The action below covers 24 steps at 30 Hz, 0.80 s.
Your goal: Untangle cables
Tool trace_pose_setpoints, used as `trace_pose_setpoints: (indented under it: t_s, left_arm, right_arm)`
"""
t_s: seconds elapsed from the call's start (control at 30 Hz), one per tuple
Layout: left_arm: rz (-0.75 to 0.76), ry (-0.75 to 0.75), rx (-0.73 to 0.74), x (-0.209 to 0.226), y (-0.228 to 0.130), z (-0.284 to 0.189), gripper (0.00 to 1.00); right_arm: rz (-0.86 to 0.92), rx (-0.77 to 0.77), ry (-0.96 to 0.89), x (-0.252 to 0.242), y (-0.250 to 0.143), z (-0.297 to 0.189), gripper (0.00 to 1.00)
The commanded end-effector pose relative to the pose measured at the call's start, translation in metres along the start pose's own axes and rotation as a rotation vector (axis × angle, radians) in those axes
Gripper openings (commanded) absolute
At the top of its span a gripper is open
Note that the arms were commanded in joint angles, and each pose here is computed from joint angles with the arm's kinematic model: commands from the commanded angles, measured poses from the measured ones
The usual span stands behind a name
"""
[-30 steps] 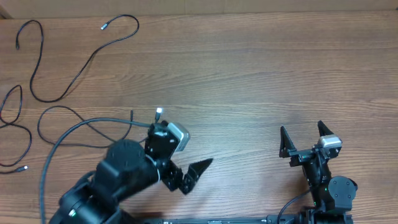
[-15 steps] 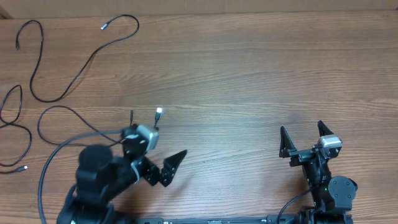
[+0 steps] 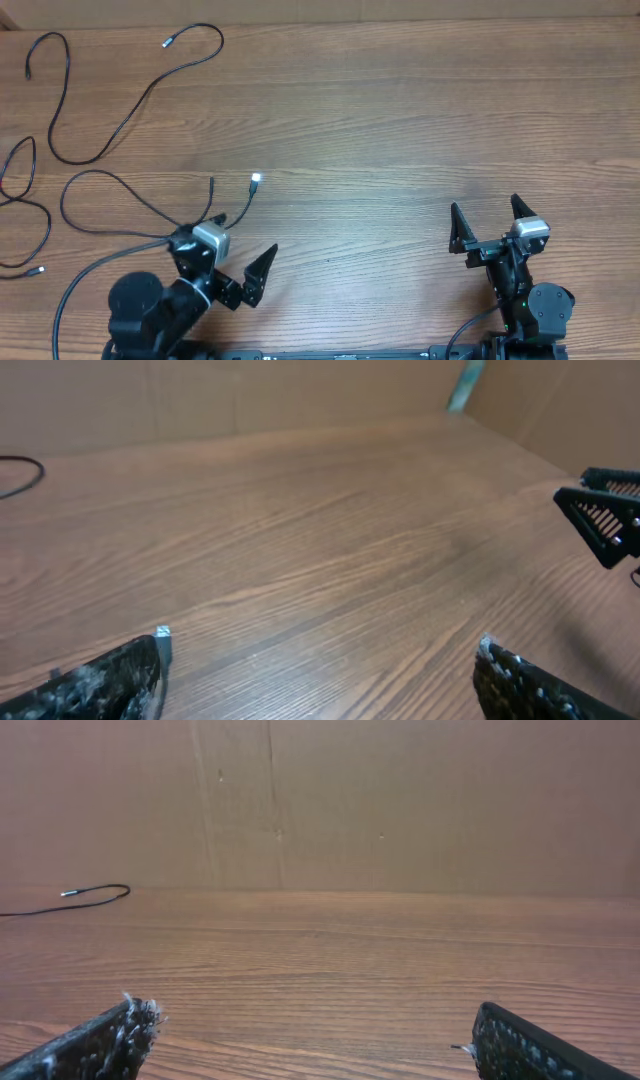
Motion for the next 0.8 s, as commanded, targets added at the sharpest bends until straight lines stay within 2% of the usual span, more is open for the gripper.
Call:
trace_pose_setpoints:
  t_s: [0.0,0.43,0.77]
  left_arm:
    - [0.017,0.051,-0.016,0.006,-0.004,-0.006,1.00]
    - [0.013,0.200,-0.099,0.031,-0.017,-0.011,0.99]
    - [0.042,0.255,-0.328,0.053,-0.013,0.001,1.00]
  right_arm:
    - [-0.006,-0.005,0.004,0.001,-0.002,0.000,1.00]
    - [-0.006,-0.005,0.004,0.001,-0.002,0.000,1.00]
    - [-0.006,-0.005,0.004,0.001,-0.002,0.000,1.00]
Point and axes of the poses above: each gripper's point midway between its finger pads, its own z axis out along the fingers, its own x axis along the line the jaws close on, y = z × x, the point moved 4 cm from there along -z, back along the fingers, and after that the axes turned 4 degrees about -z, right-handed, at the moved point
